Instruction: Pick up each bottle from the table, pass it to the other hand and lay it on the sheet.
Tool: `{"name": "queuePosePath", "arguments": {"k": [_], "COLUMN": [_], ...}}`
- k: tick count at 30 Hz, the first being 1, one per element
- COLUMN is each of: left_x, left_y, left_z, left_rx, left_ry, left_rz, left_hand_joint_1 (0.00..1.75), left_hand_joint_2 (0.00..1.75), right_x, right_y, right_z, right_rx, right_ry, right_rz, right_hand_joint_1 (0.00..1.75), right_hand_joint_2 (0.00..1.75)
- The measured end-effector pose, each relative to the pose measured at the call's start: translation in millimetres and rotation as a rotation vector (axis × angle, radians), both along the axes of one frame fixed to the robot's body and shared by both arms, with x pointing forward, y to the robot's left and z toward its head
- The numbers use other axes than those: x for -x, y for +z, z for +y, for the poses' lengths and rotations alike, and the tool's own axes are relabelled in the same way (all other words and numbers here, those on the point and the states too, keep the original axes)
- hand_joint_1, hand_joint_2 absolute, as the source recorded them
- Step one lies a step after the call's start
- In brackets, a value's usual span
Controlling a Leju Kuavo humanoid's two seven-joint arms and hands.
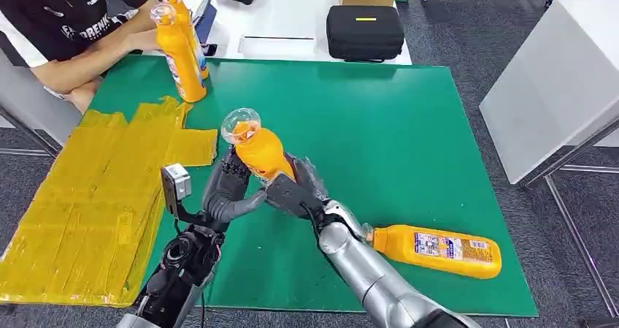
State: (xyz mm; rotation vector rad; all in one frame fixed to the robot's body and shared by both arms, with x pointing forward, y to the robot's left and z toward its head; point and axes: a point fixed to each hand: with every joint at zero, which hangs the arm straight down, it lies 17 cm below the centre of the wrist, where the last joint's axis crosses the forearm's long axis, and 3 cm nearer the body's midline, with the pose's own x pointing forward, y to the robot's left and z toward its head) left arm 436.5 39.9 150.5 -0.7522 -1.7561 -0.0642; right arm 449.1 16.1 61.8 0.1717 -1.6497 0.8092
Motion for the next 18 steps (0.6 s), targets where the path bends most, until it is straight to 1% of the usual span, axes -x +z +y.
{"name": "queuePosePath", "arguments": {"k": [4, 5, 6, 7, 10, 14, 18], "left_x": [1, -4, -7, -10, -10, -12, -13], "left_y": [1, 4, -1, -1, -3, 1, 5], "left_z": [-2, -1, 1, 5, 4, 2, -1], "left_rx": [0.002, -0.003, -0.008, -0.012, -0.013, -0.012, -0.009], "left_ry": [-0.008, 0.006, 0.015, 0.019, 0.018, 0.018, 0.015], "left_rz": [-0.005, 0.000, 0.015, 0.012, 0.016, 0.009, 0.005], "left_hand_joint_1": [0.00, 0.00, 0.00, 0.00, 0.00, 0.00, 0.00], "left_hand_joint_2": [1.75, 1.75, 1.75, 1.75, 1.75, 1.75, 1.75], "right_x": [3, 10, 23, 26, 26, 20, 18], "right_y": [0, 3, 2, 2, 4, 13, 18], "right_z": [-2, 4, 16, 18, 17, 8, 3], "right_rx": [-0.005, -0.014, -0.023, -0.030, -0.038, -0.044, -0.061], "right_ry": [0.011, 0.058, 0.097, 0.100, 0.094, 0.008, -0.013], "right_rz": [-0.001, -0.023, -0.020, -0.019, -0.029, -0.081, -0.088], "right_hand_joint_1": [1.75, 1.75, 1.75, 1.75, 1.75, 1.75, 1.75], "right_hand_joint_2": [1.75, 1.75, 1.75, 1.75, 1.75, 1.75, 1.75]}}
